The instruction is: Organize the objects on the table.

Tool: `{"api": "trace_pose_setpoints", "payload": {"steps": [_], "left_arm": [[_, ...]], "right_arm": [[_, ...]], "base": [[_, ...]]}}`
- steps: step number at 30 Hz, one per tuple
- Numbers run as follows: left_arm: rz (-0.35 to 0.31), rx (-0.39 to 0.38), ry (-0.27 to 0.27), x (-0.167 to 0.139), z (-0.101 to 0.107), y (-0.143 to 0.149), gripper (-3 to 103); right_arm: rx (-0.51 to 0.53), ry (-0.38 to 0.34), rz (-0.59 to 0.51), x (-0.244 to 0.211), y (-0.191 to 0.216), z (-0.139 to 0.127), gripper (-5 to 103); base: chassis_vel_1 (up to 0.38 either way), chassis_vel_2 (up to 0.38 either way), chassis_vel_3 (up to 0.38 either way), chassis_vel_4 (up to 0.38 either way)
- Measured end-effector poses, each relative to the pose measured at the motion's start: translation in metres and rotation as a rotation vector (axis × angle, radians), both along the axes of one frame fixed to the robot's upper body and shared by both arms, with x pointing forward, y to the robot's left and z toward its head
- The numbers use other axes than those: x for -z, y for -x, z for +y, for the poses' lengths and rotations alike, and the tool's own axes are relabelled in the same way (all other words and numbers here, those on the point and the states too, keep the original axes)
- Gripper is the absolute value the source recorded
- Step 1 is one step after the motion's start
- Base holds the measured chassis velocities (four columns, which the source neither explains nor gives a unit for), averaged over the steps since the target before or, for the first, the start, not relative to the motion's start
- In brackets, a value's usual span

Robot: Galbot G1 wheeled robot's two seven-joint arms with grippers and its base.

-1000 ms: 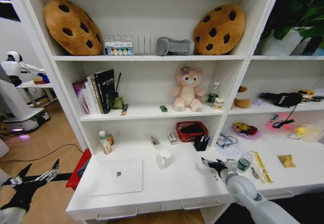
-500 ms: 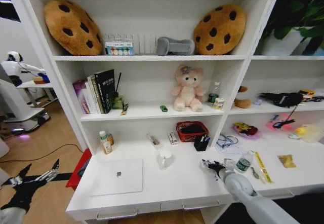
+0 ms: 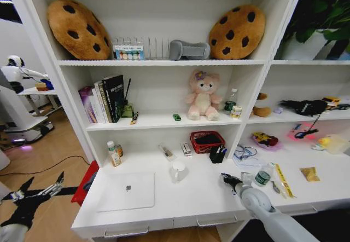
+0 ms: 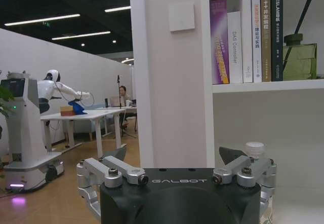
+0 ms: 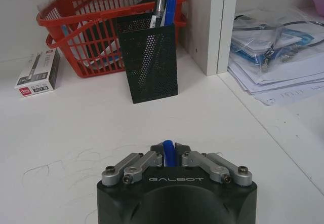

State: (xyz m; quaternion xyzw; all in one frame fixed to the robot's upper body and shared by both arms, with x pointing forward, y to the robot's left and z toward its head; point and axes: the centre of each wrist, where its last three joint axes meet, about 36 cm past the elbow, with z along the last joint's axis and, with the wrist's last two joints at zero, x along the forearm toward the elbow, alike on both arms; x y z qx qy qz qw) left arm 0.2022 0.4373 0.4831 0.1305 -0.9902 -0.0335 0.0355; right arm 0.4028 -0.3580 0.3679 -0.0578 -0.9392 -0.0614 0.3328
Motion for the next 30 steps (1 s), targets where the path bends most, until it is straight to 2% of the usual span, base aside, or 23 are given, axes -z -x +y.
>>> {"api": "trace_pose_setpoints", "payload": {"steps": [1, 4, 8, 13, 16, 17, 19, 20, 22, 24, 26, 30], "left_arm": [[0.0, 0.0, 0.0, 0.0, 0.0, 0.0, 100], [0.0, 0.0, 0.0, 0.0, 0.0, 0.0, 100], [0.0, 0.0, 0.0, 0.0, 0.0, 0.0, 100], [0.0, 0.0, 0.0, 0.0, 0.0, 0.0, 100], [0.0, 0.0, 0.0, 0.0, 0.0, 0.0, 100], [0.0, 0.0, 0.0, 0.0, 0.0, 0.0, 100], [0.0, 0.0, 0.0, 0.0, 0.0, 0.0, 100], [0.0, 0.0, 0.0, 0.0, 0.0, 0.0, 100], [0.0, 0.0, 0.0, 0.0, 0.0, 0.0, 100], [0.0, 0.0, 0.0, 0.0, 0.0, 0.0, 100], [0.0, 0.0, 0.0, 0.0, 0.0, 0.0, 100], [0.0, 0.0, 0.0, 0.0, 0.0, 0.0, 100]], "right_arm": [[0.0, 0.0, 0.0, 0.0, 0.0, 0.0, 17], [0.005, 0.0, 0.0, 0.0, 0.0, 0.001, 5], [-0.001, -0.003, -0.012, -0.003, 0.0, 0.003, 5], [-0.03, 0.025, -0.109, -0.018, -0.001, 0.009, 5], [-0.104, 0.115, -0.266, -0.027, -0.002, 0.012, 5], [-0.104, 0.115, -0.266, -0.027, -0.002, 0.012, 5], [-0.151, 0.193, -0.388, -0.034, -0.012, 0.014, 5], [-0.151, 0.193, -0.388, -0.034, -0.012, 0.014, 5], [-0.184, 0.24, -0.477, -0.04, -0.026, 0.017, 5], [-0.195, 0.258, -0.512, -0.043, -0.032, 0.018, 5], [-0.218, 0.313, -0.574, -0.046, -0.049, 0.016, 5], [-0.23, 0.353, -0.592, -0.043, -0.068, 0.015, 5]], "base": [[0.0, 0.0, 0.0, 0.0], [0.0, 0.0, 0.0, 0.0], [0.0, 0.0, 0.0, 0.0], [0.0, 0.0, 0.0, 0.0], [0.0, 0.0, 0.0, 0.0], [0.0, 0.0, 0.0, 0.0], [0.0, 0.0, 0.0, 0.0], [0.0, 0.0, 0.0, 0.0], [0.0, 0.0, 0.0, 0.0], [0.0, 0.0, 0.0, 0.0], [0.0, 0.0, 0.0, 0.0], [0.0, 0.0, 0.0, 0.0]]}}
